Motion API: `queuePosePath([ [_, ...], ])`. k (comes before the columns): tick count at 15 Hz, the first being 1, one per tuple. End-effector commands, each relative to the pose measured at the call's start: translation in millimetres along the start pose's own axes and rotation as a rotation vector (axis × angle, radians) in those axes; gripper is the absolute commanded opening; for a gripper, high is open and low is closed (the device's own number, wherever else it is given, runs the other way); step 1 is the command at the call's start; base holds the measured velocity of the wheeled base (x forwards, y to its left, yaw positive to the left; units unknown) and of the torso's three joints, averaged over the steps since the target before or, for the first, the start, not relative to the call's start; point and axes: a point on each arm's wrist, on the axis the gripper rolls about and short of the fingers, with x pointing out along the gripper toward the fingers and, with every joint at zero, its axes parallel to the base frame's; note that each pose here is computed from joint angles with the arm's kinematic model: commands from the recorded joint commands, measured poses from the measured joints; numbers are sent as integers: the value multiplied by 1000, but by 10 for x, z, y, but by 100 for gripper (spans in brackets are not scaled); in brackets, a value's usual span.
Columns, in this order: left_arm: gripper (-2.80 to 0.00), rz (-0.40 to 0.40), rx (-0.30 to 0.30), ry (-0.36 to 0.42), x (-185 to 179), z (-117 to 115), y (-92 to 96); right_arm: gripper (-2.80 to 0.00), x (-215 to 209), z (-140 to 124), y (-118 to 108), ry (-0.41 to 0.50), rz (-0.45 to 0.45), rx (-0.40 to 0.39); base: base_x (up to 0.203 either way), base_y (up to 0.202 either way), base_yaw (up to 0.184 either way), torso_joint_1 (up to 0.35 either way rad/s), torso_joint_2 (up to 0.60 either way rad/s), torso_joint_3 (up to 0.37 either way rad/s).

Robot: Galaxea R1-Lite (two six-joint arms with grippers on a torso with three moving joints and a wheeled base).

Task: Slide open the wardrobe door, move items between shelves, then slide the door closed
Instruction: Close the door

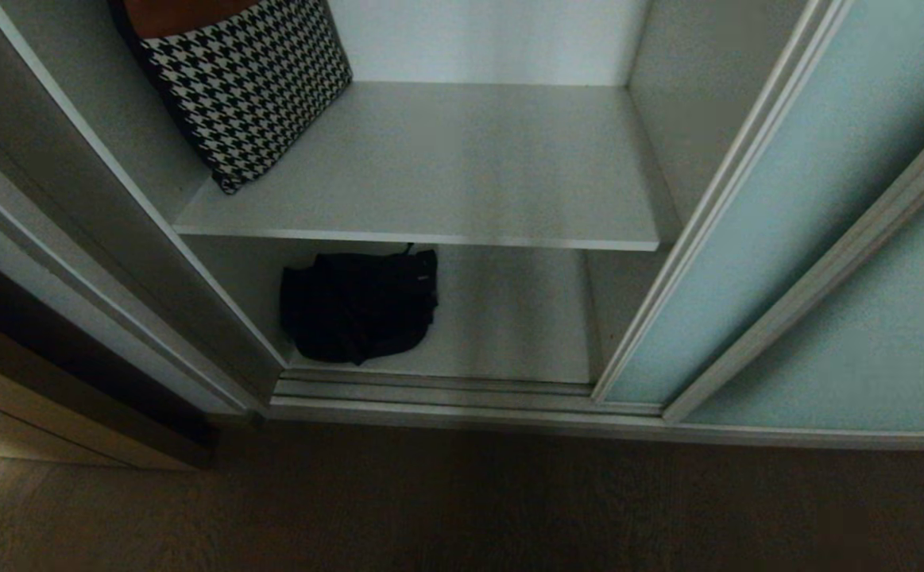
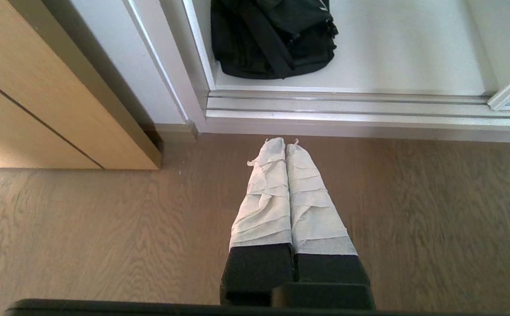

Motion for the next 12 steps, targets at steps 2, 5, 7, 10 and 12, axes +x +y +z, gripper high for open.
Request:
queuePosePath([
  [2,-280,0,0,0,0,0,0,-280,61,-15,-41,7,-7,5,0,0,0,0,0,0],
  [5,-280,-1,0,-1,-1,3,0,-280,78,3,-81,-14,-14,0,0,0,0,0,0,0],
  [7,-280,0,0,0,0,0,0,-280,65,10,-72,-20,-11,-2,0,0,0,0,0,0],
  [10,-280,-1,0,0,0,0,0,-280,99,1,-91,-18,-12,-3,0,0,0,0,0,0],
  [12,-280,0,0,0,0,0,0,-280,153,-17,-124,-12,-16,0,0,0,0,0,0,0],
])
